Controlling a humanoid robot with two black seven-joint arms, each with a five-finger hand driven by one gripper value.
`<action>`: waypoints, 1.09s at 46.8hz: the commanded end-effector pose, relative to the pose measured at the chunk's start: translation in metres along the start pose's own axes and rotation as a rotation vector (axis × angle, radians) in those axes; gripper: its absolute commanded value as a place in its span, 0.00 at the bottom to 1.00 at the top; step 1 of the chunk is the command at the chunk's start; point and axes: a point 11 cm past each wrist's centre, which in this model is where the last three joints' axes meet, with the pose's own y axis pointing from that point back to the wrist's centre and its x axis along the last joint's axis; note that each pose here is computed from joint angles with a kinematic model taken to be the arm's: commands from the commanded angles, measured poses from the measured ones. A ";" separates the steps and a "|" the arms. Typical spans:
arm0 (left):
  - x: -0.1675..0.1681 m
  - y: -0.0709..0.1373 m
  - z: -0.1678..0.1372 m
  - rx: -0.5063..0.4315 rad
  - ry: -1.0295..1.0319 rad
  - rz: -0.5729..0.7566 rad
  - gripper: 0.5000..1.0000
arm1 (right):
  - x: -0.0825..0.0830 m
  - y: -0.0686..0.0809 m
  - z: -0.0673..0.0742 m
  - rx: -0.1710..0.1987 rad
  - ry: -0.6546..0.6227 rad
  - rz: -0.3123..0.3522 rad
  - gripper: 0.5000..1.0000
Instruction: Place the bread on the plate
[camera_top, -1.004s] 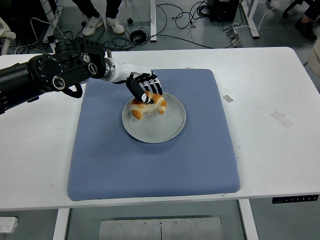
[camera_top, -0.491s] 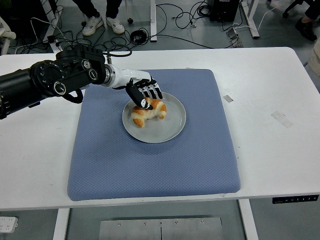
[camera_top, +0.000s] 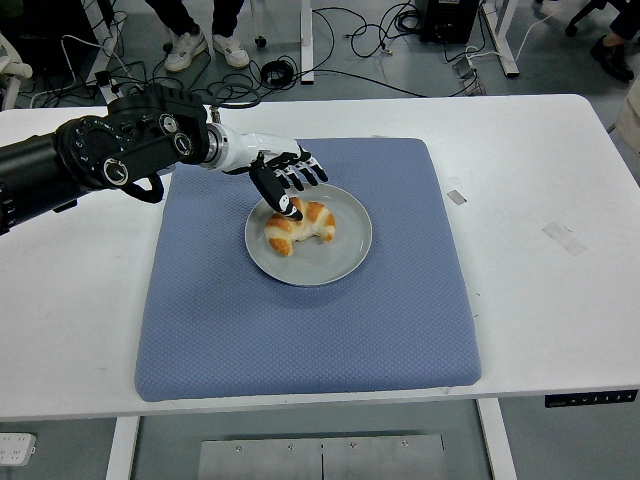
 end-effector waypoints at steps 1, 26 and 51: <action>0.001 0.001 -0.001 0.000 0.005 0.003 0.82 | 0.000 0.000 0.000 -0.001 0.000 0.000 1.00; 0.060 0.038 0.004 -0.117 0.197 0.176 0.90 | 0.000 0.000 0.000 0.001 0.000 0.000 1.00; 0.120 0.077 -0.028 -0.252 0.546 0.414 0.90 | 0.000 0.000 0.000 0.001 0.000 0.000 1.00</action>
